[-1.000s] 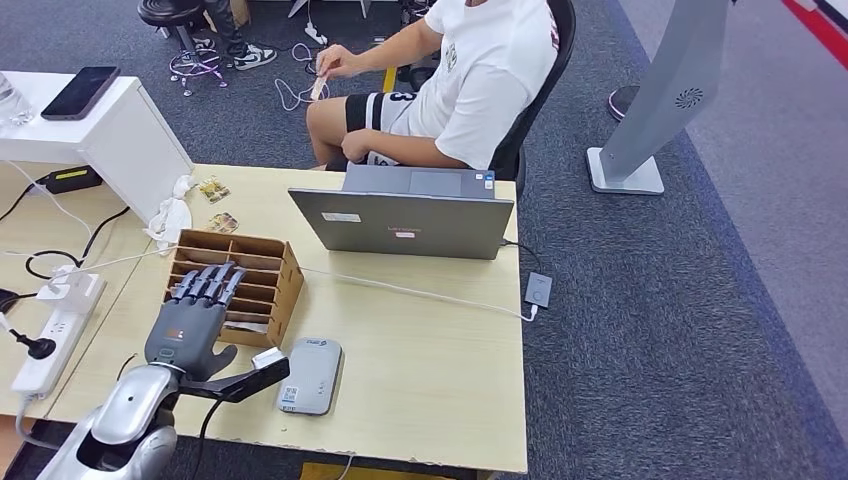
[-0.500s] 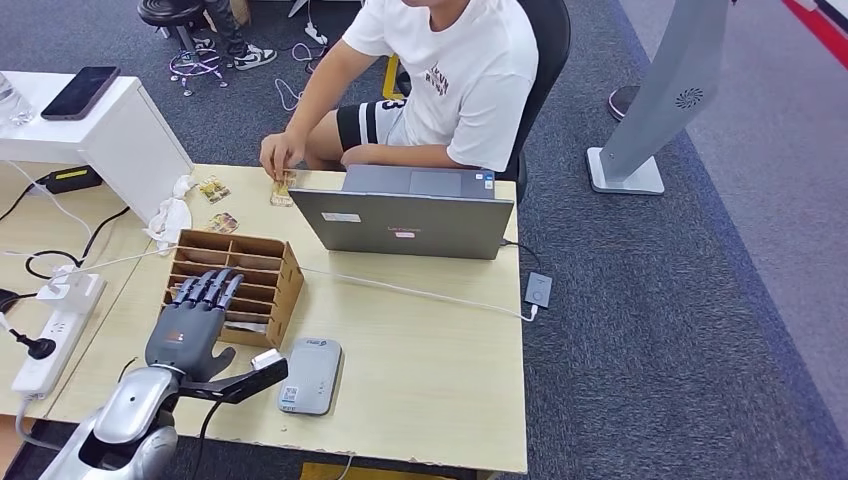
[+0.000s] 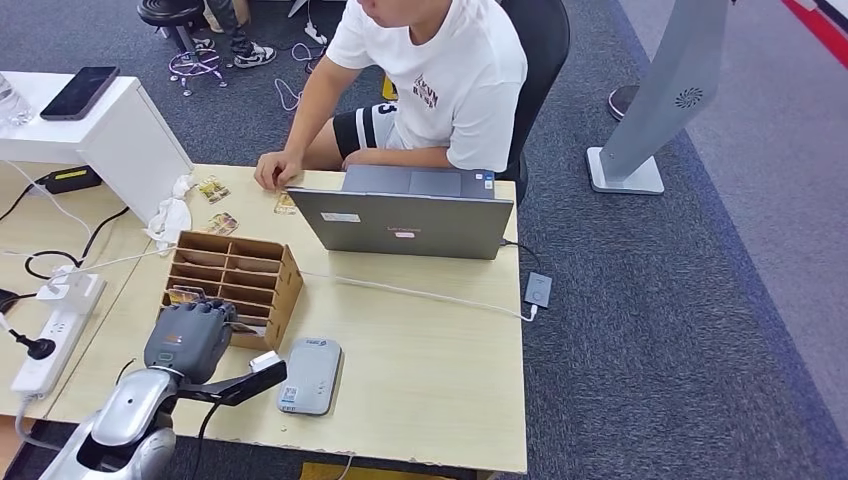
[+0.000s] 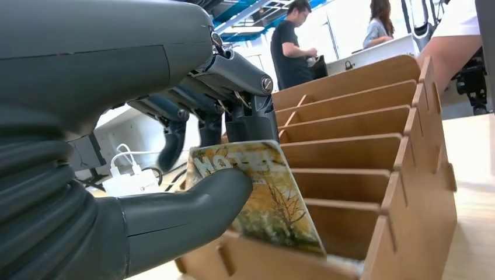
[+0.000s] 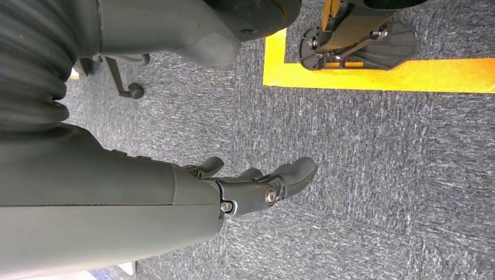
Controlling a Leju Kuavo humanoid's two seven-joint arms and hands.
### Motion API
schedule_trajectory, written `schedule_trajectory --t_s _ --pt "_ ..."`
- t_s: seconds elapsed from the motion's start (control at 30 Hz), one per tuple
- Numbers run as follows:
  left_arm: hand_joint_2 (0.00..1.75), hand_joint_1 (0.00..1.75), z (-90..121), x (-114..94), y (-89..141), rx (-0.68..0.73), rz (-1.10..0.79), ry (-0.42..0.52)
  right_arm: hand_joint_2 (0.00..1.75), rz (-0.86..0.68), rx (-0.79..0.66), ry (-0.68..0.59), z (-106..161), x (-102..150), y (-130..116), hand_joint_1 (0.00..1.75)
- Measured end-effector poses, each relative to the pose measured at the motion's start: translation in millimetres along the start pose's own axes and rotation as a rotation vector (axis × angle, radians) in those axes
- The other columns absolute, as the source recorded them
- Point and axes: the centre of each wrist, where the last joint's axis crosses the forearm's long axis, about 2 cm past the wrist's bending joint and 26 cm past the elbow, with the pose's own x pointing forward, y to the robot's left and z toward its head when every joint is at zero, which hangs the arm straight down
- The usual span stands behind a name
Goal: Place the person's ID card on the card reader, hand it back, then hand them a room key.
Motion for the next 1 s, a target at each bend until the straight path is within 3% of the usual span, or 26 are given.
schedule_trajectory --t_s 0.3,0.67,0.8,1.0 --pt "1.75 1.75 6 5 3 0.079 0.062 -0.093 1.75 -0.005 -0.001 -0.005 0 0 0 0.0" --pt "1.75 1.75 39 45 44 0.421 0.111 -0.302 1.75 -0.054 -0.011 -0.012 2 -3 5 0.0" --pt "1.75 1.75 55 56 67 0.641 0.146 -0.388 1.75 -0.065 -0.012 -0.012 2 -3 6 0.0" --pt "1.75 1.75 58 61 96 0.813 0.218 -0.414 1.75 -0.063 -0.01 -0.011 2 -2 7 0.0"
